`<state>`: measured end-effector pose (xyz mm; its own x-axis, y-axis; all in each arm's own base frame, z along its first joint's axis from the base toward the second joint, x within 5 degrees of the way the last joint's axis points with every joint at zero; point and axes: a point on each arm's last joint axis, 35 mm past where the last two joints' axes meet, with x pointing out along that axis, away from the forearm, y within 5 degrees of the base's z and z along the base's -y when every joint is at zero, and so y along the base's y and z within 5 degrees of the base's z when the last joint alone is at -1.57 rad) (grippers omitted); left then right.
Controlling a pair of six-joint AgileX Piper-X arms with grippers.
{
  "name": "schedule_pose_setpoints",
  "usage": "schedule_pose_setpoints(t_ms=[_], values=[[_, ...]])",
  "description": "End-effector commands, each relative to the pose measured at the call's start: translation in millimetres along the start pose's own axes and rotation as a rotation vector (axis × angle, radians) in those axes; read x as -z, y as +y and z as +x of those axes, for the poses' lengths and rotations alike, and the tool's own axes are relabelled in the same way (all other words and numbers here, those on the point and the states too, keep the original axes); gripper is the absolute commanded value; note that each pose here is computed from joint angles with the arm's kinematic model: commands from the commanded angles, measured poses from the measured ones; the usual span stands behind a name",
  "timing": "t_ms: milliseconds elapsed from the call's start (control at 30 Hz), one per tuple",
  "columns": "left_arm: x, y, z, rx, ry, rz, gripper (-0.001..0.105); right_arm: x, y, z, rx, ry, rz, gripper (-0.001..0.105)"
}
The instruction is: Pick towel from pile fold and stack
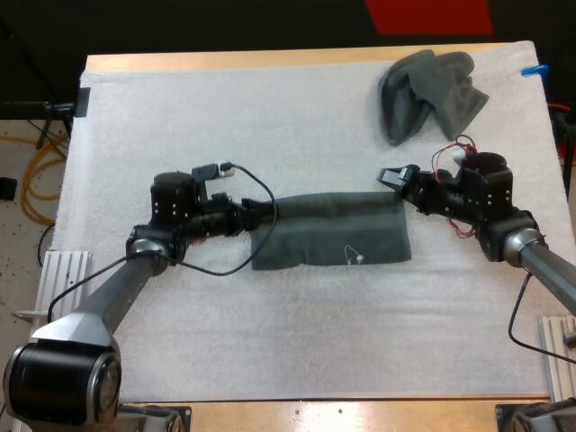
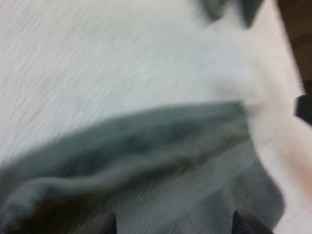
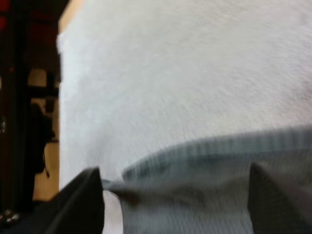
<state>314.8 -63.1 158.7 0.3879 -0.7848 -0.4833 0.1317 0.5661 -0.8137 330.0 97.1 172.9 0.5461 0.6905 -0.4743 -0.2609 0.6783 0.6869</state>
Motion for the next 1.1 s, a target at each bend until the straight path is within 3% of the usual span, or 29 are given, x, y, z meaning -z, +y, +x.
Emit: schedule_pose_setpoints(t_ms=[0, 167, 367, 467, 567, 733, 800, 900, 1067], values=[[-9, -12, -4, 0.037, -0.024, 0.054, 0.050, -12, 11, -9, -0.024, -0.059, -0.087, 0.062], [-19, -40, -22, 0.057, -0.098, 0.173, 0.051, -21, 28, -29, 0.029, -0.133, -0.208, 0.062], [-14, -82, -58, 0.068, -0.174, 0.328, 0.065, -24, 51, -60, 0.112, -0.163, -0.345, 0.063], [-7, -101, -76, 0.074, -0.200, 0.396, 0.068, -22, 61, -77, 0.159, -0.158, -0.405, 0.075], [4, -118, -97, 0.033, -0.236, 0.448, 0.068, -17, 70, -95, 0.192, -0.120, -0.444, 0.087], [28, -141, -133, -0.161, -0.271, 0.525, 0.068, -13, 90, -126, 0.275, -0.063, -0.515, 0.088], [40, -149, -150, -0.281, -0.280, 0.541, 0.068, -13, 101, -143, 0.321, -0.056, -0.547, 0.088], [54, -156, -168, -0.415, -0.286, 0.503, 0.068, -11, 112, -162, 0.365, -0.052, -0.550, 0.088], [73, -159, -184, -0.498, -0.289, 0.397, 0.067, 4, 116, -181, 0.427, 0.019, -0.517, 0.088]])
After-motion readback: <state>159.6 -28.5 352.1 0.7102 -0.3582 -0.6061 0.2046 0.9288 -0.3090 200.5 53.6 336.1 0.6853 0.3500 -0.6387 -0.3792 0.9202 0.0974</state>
